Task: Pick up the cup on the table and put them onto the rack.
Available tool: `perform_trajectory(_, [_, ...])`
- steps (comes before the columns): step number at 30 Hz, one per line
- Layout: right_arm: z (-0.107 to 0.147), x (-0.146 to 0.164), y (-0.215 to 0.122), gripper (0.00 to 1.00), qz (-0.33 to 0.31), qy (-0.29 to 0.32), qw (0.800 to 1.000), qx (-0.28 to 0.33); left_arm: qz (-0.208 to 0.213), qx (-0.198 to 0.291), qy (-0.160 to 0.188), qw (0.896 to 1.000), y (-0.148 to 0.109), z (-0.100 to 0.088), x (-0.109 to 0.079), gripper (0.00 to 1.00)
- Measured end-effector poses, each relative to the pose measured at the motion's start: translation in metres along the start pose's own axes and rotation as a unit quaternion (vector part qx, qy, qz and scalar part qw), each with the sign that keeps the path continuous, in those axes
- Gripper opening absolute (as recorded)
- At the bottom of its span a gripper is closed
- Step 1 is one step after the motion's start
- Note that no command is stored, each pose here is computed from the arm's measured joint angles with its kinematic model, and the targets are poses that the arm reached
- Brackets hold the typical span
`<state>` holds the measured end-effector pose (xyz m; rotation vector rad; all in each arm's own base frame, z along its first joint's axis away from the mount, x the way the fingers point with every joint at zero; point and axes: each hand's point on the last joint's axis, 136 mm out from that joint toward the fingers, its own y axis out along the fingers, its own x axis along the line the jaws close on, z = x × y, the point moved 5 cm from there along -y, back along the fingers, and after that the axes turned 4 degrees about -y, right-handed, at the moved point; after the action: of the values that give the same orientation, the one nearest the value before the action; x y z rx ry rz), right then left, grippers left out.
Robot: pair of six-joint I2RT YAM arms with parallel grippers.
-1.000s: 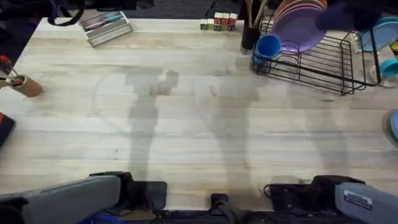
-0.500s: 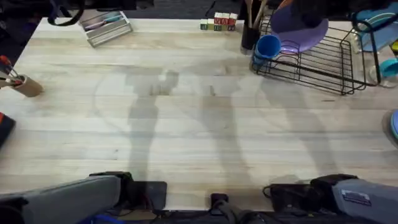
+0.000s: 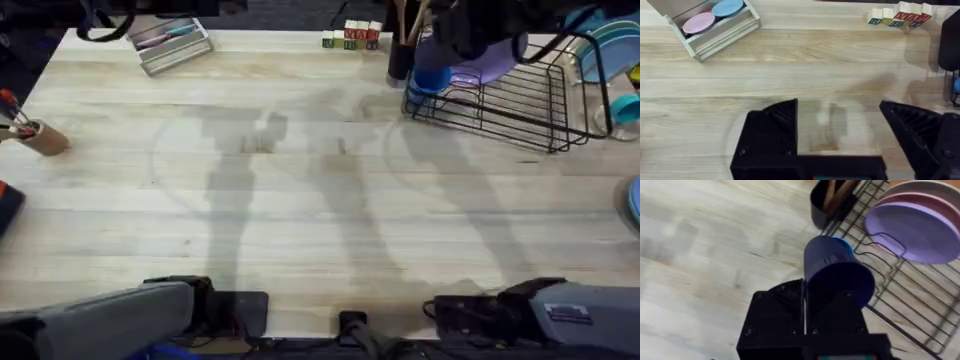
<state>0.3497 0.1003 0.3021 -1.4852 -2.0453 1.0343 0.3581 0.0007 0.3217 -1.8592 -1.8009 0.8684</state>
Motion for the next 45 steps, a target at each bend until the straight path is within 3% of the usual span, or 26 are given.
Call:
perform_trajectory(11, [-0.001,0.016,0.004,0.031,0.070,-0.037,0.997,0.013,0.000,0.000,0.000,1.000,0.000,0.000,0.000,0.993])
perform_trajectory(14, [0.001,0.017,0.011,0.031,0.083,-0.032,0.996,0.022,0.000,0.000,0.000,1.000,0.000,0.000,0.000,0.993])
perform_trajectory(15, [0.006,0.021,0.028,0.031,0.092,-0.030,0.994,0.046,0.000,0.000,0.000,1.000,0.000,0.000,0.000,0.993])
perform_trajectory(45, [0.011,0.015,0.046,0.033,0.133,-0.034,0.988,0.071,0.000,0.000,0.000,1.000,0.000,0.000,0.000,0.993])
